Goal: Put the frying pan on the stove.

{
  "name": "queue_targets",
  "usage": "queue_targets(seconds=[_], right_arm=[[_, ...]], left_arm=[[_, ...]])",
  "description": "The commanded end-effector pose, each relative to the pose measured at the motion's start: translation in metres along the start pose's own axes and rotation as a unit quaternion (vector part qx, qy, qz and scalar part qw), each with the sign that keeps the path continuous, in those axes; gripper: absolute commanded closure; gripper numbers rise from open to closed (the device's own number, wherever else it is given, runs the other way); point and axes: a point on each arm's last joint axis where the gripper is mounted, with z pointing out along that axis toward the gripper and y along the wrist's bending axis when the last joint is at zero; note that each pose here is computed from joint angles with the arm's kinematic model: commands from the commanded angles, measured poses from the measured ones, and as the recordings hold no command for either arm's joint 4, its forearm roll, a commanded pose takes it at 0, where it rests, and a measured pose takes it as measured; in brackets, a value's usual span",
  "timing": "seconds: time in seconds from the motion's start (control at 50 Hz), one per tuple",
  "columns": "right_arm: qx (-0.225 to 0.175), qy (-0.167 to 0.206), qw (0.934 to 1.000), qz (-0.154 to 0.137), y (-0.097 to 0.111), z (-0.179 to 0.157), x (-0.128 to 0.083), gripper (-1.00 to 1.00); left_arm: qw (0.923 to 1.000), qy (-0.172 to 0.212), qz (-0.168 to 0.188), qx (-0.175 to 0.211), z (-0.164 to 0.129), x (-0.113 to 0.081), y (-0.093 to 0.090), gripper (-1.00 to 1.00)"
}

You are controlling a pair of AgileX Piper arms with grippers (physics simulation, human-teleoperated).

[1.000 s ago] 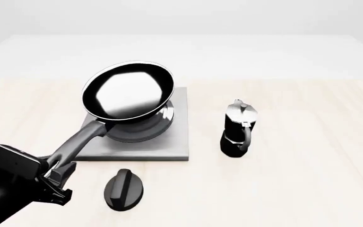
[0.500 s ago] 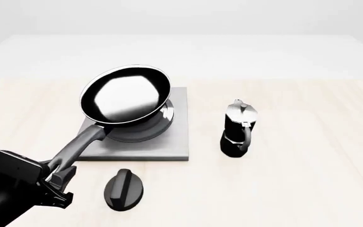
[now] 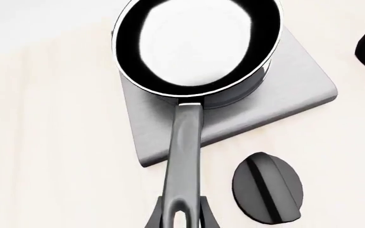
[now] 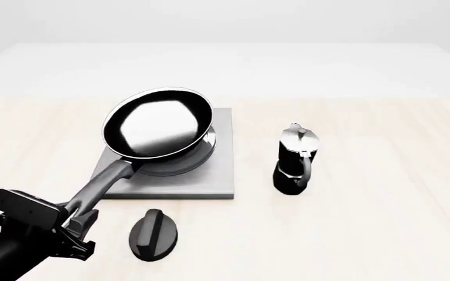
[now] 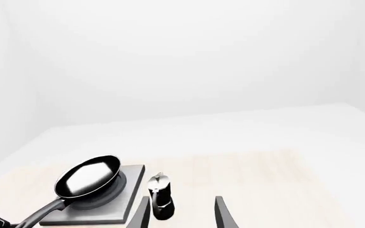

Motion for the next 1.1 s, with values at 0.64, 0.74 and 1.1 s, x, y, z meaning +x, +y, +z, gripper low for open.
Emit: queue_targets(seconds=[0.64,0.74,1.1], right_arm=[[0.003,0.012,0.9999,-0.007,0.0,0.006,0.004,-1.0],[0.003,0.012,0.9999,-0.007,0.0,0.006,0.004,-1.0],[0.003,0.012,0.9999,-0.007,0.0,0.006,0.004,-1.0]], left_arm=[[0.9999,-0.003,-0.005,-0.011,0.016,-0.005,0.004,-1.0],[0.9998,-0.014,-0.006,-0.015,0.004,-0.012,0.006,-1.0],[0.9989,-0.042,-0.003,-0.023,-0.02,-0.03,0.01,-1.0]])
